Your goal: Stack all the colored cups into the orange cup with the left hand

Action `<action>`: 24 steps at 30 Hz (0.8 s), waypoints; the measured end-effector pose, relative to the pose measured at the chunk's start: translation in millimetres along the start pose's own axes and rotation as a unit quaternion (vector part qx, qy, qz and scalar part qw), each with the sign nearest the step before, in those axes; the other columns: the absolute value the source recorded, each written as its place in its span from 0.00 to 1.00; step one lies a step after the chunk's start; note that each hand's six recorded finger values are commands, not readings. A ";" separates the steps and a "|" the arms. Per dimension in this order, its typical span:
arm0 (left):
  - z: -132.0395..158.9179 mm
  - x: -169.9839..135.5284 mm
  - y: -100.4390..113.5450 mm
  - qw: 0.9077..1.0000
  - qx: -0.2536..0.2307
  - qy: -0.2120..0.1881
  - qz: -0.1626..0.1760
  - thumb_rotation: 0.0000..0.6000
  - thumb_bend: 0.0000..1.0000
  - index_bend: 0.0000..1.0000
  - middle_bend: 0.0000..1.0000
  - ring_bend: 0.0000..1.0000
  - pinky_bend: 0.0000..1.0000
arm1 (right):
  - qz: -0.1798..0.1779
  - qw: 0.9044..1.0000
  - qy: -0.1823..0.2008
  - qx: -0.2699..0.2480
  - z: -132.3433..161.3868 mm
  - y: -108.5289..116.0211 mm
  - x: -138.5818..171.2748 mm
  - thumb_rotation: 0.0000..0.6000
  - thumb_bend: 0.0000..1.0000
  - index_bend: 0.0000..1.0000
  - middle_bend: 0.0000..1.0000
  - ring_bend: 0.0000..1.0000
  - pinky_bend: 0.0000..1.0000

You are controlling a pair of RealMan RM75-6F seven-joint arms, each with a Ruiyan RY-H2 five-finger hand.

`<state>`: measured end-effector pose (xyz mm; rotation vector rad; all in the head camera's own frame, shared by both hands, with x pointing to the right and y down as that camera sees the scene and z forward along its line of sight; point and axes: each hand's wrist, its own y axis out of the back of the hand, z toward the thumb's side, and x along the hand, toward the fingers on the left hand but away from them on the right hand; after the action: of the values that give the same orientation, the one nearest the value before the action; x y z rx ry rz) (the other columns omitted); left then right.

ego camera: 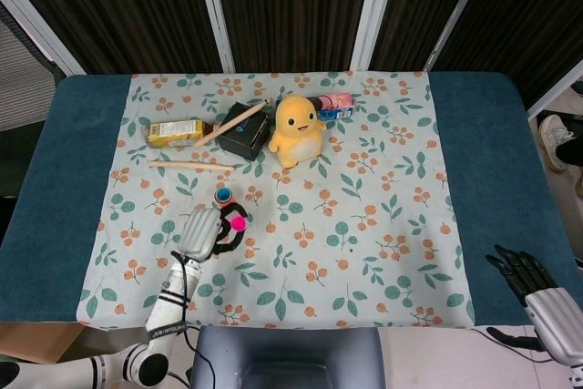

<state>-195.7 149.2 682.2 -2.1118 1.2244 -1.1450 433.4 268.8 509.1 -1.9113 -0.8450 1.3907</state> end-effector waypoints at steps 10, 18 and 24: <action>-20.0 49.5 14.2 0.998 0.028 0.030 0.057 1.00 0.45 0.67 1.00 1.00 1.00 | -0.001 1.000 -0.012 0.003 -3.5 -0.7 -3.8 1.00 0.12 0.00 0.00 0.00 0.00; -38.7 66.2 0.6 0.997 0.032 0.057 0.049 1.00 0.45 0.66 1.00 1.00 1.00 | -0.006 1.000 -0.019 0.002 -6.6 2.5 -5.4 1.00 0.12 0.00 0.00 0.00 0.00; -40.6 65.0 -5.9 0.997 0.035 0.052 0.039 1.00 0.45 0.66 1.00 1.00 1.00 | -0.004 1.000 -0.019 0.002 -6.7 2.3 -5.1 1.00 0.12 0.00 0.00 0.00 0.00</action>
<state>-209.2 97.6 737.5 -1.9585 1.2807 -1.2574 438.9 262.7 511.9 -1.8825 -0.8670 1.4262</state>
